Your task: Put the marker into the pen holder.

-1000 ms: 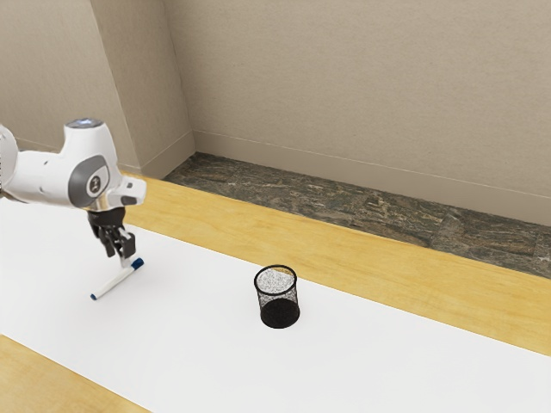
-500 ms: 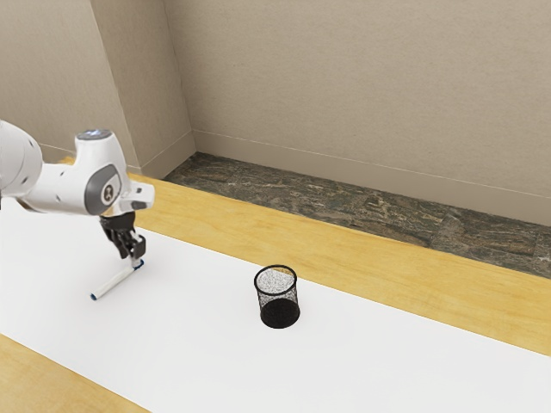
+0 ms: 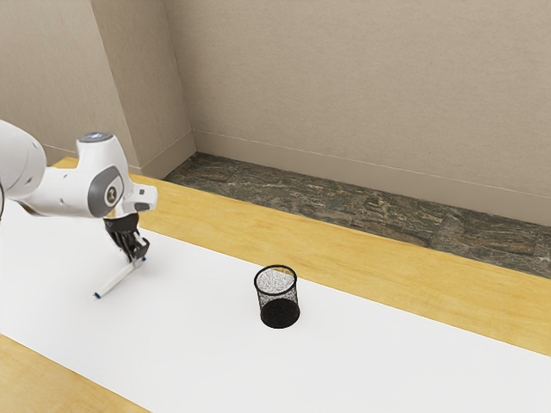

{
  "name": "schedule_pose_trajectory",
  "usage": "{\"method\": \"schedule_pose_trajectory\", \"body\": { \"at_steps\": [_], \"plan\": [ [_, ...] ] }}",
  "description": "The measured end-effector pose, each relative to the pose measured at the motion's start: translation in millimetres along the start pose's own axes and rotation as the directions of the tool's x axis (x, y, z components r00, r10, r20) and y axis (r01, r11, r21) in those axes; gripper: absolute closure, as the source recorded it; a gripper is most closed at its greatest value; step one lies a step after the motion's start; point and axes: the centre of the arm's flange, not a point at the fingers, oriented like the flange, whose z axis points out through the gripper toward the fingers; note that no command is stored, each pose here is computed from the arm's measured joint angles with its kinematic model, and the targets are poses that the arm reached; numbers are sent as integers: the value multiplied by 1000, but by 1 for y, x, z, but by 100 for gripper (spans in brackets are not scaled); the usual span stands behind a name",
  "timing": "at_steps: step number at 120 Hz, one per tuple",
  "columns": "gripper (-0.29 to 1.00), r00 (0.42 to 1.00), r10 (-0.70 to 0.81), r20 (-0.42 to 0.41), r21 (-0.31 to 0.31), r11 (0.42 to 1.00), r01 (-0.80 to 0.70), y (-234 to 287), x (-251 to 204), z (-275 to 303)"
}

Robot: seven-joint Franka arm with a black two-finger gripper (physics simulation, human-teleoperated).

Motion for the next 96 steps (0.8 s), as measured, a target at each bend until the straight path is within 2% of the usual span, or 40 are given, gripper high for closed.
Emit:
{"method": "schedule_pose_trajectory", "body": {
  "at_steps": [12,24,35,56,75,96],
  "plan": [
    [75,997,49,-57,13,999,-48,24,16,-39],
    [78,977,156,-143,34,988,-153,79,39,-101],
    [79,931,279,-237,74,960,-269,141,66,-164],
    [79,838,446,-314,127,895,-428,243,76,-227],
    [79,786,502,-361,97,859,-503,306,82,-243],
    [77,772,523,-361,25,833,-552,349,87,-222]
  ]
}}
